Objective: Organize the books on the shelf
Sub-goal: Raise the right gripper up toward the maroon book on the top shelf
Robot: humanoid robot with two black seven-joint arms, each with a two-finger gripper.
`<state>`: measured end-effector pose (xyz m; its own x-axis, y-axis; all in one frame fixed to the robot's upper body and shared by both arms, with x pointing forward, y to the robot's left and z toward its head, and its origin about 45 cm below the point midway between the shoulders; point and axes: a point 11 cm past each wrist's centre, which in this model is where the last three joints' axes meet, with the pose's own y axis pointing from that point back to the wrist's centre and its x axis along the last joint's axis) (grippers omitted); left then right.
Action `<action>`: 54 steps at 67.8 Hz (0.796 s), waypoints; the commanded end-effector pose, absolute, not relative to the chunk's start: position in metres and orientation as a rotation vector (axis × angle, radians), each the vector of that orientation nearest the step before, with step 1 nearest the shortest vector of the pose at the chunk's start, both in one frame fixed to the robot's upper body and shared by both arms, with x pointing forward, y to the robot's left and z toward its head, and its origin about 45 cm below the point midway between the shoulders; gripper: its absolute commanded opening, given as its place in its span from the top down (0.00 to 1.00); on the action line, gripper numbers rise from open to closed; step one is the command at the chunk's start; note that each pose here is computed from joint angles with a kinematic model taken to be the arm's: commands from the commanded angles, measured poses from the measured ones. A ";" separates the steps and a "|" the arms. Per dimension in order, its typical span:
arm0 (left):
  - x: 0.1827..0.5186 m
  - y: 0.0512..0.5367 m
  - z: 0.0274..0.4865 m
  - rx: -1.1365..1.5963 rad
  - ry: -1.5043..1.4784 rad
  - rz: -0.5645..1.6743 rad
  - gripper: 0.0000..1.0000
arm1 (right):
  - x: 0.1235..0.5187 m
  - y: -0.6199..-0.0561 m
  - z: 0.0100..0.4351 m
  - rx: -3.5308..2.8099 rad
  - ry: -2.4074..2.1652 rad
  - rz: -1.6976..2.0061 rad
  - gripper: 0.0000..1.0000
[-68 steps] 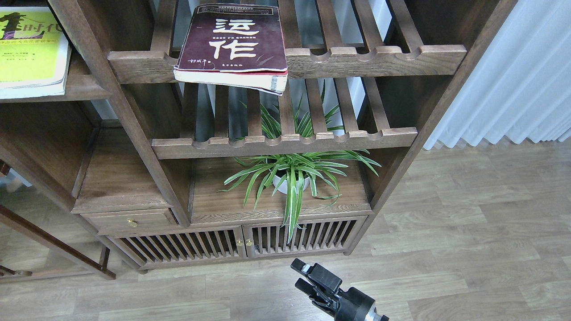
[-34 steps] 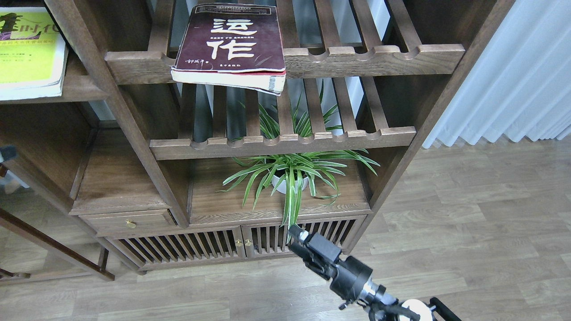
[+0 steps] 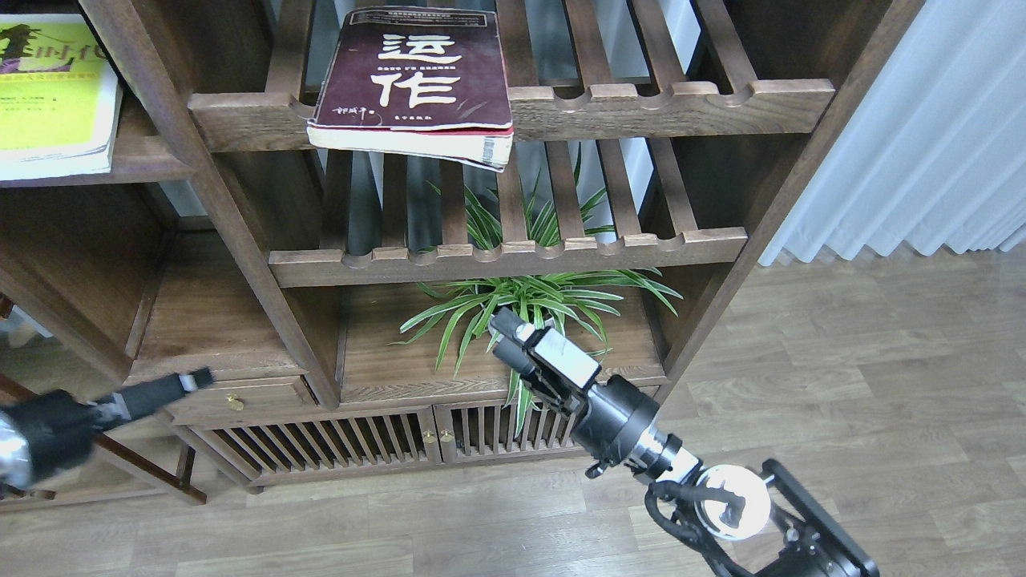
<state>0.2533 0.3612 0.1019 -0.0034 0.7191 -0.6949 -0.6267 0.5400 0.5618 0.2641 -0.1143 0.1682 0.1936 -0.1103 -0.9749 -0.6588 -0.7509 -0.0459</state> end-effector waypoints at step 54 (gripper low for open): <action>0.196 0.326 0.028 0.081 1.328 1.068 0.00 | 0.341 -0.083 0.288 -2.184 0.847 1.388 0.01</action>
